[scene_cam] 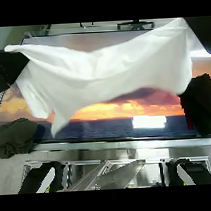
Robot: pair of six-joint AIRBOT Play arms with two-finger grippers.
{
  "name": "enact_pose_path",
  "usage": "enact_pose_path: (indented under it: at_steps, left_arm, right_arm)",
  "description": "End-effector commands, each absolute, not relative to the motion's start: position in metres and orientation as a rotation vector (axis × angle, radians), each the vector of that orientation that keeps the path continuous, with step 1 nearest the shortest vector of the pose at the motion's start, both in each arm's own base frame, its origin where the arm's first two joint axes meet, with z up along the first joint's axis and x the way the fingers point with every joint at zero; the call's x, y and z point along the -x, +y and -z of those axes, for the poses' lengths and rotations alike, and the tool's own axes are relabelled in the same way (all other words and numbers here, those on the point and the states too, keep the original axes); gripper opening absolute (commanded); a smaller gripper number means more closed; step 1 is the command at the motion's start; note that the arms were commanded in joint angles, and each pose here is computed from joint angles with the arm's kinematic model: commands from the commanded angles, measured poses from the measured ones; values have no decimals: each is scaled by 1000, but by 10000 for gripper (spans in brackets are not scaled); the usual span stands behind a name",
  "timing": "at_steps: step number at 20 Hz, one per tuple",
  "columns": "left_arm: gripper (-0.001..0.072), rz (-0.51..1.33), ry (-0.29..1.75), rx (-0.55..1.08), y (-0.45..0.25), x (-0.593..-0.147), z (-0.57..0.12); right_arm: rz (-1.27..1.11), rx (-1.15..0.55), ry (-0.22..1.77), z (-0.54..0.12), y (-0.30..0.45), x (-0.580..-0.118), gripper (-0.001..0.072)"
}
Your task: Fold the shirts.
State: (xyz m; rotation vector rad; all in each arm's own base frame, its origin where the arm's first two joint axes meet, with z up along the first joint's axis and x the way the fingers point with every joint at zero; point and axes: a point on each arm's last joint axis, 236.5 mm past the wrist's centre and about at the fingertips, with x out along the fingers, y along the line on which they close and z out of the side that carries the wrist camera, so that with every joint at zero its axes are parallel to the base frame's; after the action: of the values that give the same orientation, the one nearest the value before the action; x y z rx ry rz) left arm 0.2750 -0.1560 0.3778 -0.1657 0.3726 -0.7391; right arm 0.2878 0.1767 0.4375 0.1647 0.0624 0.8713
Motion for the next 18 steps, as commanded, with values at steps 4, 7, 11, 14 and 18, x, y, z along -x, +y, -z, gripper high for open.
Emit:
enact_pose_path:
  at_steps: [4, 7, 11, 14, 18]
  left_arm:
    - [22, 758, 706, 218, -179, -337, -254]
    - [23, 683, 966, 221, -175, -376, -138]
    - [23, 666, 1198, 236, -176, -407, -9]
    - [22, 661, 1280, 248, -174, -434, 44]
    - [720, 711, 1378, 277, -158, -450, 52]
  right_arm:
    - [-910, -199, 371, -343, 182, -354, 12]
    - [-860, -285, 654, -237, 175, -412, 12]
    - [-796, -437, 962, -90, 172, -462, 13]
    - [-731, -565, 1063, -12, 172, -488, 13]
    - [-711, -676, 1065, 5, 168, -502, 378]
